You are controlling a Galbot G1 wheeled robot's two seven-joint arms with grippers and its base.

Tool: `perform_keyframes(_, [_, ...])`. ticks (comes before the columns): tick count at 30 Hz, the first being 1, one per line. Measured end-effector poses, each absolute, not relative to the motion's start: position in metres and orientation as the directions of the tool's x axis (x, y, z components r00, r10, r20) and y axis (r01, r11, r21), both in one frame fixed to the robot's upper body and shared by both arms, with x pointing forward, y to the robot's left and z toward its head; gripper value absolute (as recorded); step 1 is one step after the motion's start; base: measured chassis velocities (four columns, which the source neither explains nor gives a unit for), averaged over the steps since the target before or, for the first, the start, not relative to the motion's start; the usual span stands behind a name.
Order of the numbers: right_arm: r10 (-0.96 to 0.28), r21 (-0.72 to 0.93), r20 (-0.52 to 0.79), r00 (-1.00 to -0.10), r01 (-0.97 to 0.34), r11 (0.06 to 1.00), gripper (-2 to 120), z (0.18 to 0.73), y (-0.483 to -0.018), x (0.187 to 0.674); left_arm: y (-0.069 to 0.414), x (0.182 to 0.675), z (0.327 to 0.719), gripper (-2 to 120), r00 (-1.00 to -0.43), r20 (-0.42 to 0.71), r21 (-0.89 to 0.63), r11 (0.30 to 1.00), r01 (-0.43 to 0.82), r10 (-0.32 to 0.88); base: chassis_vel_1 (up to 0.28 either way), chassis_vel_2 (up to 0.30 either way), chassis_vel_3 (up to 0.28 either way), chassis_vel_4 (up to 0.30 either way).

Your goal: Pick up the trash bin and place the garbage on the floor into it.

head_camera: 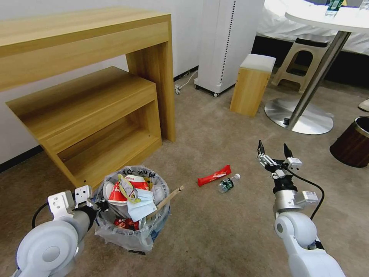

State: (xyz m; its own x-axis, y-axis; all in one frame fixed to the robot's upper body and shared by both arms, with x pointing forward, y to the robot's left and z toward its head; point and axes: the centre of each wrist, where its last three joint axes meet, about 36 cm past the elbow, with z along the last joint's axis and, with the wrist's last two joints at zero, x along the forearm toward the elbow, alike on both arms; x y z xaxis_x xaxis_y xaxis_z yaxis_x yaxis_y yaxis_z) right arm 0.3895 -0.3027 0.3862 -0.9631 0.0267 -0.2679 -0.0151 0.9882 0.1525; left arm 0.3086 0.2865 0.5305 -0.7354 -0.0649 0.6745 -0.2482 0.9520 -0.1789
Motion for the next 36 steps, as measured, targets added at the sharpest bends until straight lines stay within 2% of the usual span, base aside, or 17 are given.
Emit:
perform_keyframes(14, [0.015, 0.143, -0.273, -0.962, -0.026, 0.989, 100, 0.3835, -0.3004, 0.3907, 0.2876, 0.309, 0.5315, 0, -0.739, 0.671, -0.175, 0.953, -0.246, -0.067, -0.059, 0.058, 0.059, -0.055])
perform_keyframes(36, [0.045, 0.157, -0.243, -0.969, 0.006, 0.988, 100, 0.3804, -0.2971, 0.3908, 0.2879, 0.311, 0.5302, 0, -0.741, 0.668, -0.18, 0.954, -0.24, -0.06, -0.23, 0.238, 0.235, -0.235])
